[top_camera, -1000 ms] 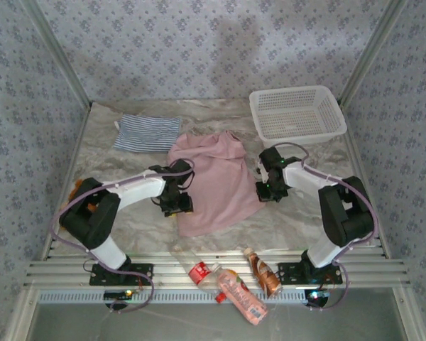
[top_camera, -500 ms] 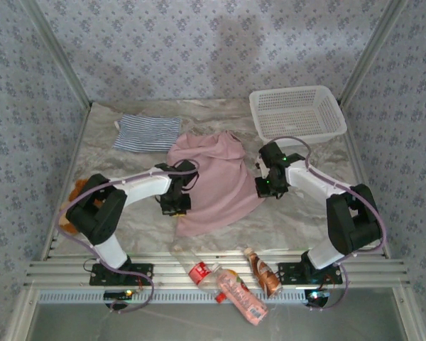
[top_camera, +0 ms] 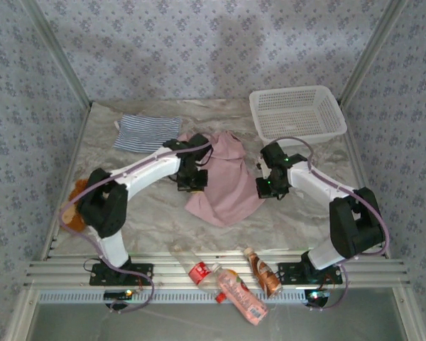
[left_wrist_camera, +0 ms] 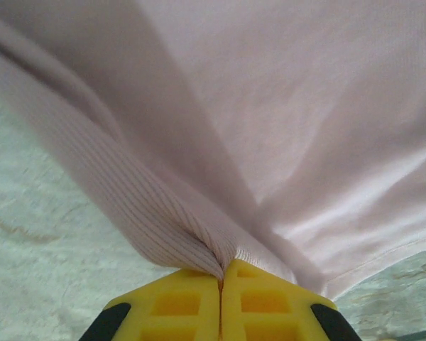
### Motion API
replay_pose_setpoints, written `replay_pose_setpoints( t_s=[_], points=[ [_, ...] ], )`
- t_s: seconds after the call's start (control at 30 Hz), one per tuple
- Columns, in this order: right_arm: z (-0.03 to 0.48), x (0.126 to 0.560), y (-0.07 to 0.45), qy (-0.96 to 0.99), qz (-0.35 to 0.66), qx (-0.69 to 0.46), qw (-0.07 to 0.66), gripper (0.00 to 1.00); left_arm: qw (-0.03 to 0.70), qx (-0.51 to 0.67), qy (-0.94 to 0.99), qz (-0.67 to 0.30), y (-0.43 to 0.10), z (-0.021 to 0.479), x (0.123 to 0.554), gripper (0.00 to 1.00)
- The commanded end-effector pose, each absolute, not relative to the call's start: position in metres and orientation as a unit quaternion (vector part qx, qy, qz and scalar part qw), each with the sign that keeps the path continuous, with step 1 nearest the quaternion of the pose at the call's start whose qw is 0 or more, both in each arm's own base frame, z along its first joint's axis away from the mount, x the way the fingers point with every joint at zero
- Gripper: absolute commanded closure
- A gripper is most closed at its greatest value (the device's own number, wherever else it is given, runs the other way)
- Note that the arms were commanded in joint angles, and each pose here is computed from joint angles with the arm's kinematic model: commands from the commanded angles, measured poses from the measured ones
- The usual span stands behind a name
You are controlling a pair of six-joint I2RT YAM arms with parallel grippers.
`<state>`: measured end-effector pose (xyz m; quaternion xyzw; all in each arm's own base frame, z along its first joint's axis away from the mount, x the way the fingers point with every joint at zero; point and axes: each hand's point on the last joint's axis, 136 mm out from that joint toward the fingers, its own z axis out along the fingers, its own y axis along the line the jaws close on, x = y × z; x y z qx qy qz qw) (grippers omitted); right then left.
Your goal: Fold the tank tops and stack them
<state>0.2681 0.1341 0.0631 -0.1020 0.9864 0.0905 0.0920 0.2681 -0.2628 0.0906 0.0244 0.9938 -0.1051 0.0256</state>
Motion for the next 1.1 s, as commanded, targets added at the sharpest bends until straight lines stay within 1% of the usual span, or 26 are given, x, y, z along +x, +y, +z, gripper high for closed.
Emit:
replay_pose_setpoints(
  t_s=[0.0,0.1,0.23,0.4,0.5,0.6,0.73,0.8,0.9,1.0,1.07],
  points=[
    [0.061,0.26,0.128,0.989,0.099,-0.079,0.08,0.95,0.0,0.052,0.992,-0.119,-0.285,0.092,0.27,0.93],
    [0.056,0.258,0.126,0.989,0.104,-0.069,0.075,0.95,-0.006,0.069,0.989,-0.134,-0.312,0.093,0.277,0.91],
    [0.049,0.255,0.122,0.99,0.105,-0.061,0.068,0.95,-0.02,0.093,0.983,-0.156,-0.348,0.093,0.275,0.9],
    [0.045,0.254,0.12,0.99,0.107,-0.056,0.067,0.95,-0.024,0.1,0.978,-0.18,-0.38,0.092,0.274,0.88],
    [0.044,0.254,0.119,0.991,0.106,-0.054,0.066,0.95,-0.038,0.102,0.976,-0.188,-0.396,0.079,0.273,0.84],
    [0.043,0.254,0.117,0.991,0.106,-0.053,0.066,0.95,-0.053,0.101,0.973,-0.203,-0.409,0.071,0.272,0.76],
    [0.039,0.251,0.115,0.991,0.107,-0.046,0.062,0.95,-0.04,0.11,0.972,-0.205,-0.41,0.083,0.273,0.6],
    [0.037,0.25,0.114,0.991,0.107,-0.046,0.061,0.95,-0.032,0.117,0.971,-0.206,-0.407,0.095,0.273,0.55],
    [0.036,0.25,0.113,0.991,0.106,-0.045,0.061,0.95,-0.033,0.118,0.971,-0.207,-0.396,0.104,0.264,0.51],
    [0.035,0.25,0.112,0.991,0.108,-0.042,0.061,0.95,-0.014,0.101,0.966,-0.238,-0.387,0.124,0.261,0.48],
    [0.035,0.25,0.112,0.991,0.109,-0.043,0.062,0.95,-0.007,0.092,0.971,-0.221,-0.368,0.12,0.261,0.48]
  ],
)
